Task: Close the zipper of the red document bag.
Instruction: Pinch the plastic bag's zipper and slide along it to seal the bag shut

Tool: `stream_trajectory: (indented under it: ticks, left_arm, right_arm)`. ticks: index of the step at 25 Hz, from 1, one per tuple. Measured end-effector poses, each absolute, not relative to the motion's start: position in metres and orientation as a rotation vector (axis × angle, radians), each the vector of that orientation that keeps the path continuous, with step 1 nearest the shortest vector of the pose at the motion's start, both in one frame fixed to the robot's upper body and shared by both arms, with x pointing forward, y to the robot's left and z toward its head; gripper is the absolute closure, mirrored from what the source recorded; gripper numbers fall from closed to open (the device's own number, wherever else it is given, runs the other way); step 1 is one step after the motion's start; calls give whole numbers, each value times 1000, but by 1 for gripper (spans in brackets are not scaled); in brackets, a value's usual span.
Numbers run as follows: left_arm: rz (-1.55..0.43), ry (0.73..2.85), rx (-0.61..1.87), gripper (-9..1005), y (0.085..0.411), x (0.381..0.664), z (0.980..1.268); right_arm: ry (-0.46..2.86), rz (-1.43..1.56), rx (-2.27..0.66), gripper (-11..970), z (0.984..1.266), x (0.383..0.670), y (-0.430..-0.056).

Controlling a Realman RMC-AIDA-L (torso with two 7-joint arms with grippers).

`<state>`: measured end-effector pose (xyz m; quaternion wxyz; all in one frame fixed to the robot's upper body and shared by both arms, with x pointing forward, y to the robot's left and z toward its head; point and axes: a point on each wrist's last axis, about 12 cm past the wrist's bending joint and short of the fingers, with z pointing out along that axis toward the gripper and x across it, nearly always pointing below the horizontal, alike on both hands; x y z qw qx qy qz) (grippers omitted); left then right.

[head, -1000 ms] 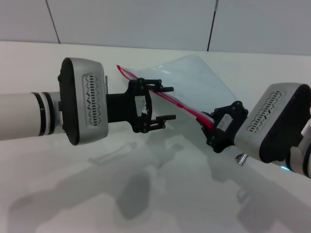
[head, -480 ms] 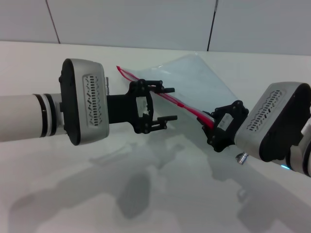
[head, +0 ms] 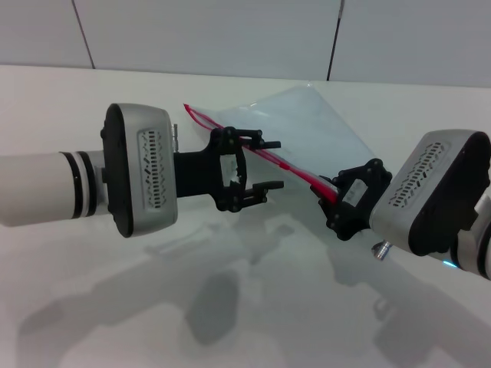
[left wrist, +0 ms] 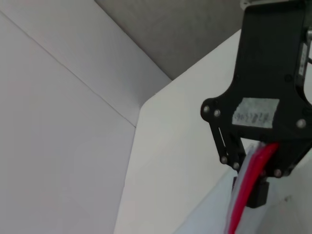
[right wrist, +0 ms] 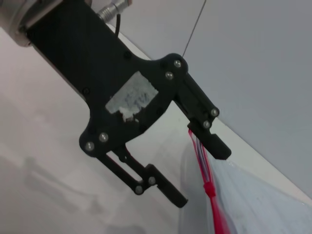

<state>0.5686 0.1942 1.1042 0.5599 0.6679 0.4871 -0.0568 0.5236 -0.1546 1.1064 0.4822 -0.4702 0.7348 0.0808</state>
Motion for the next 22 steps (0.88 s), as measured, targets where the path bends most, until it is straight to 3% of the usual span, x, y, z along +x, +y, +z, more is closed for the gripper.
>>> stream_trajectory:
  ticks: [22]
  left_arm:
    - [-134, 1128, 1566, 517, 187, 574, 1099]
  right_arm:
    - [1785, 191, -1153, 908, 1106, 524, -154]
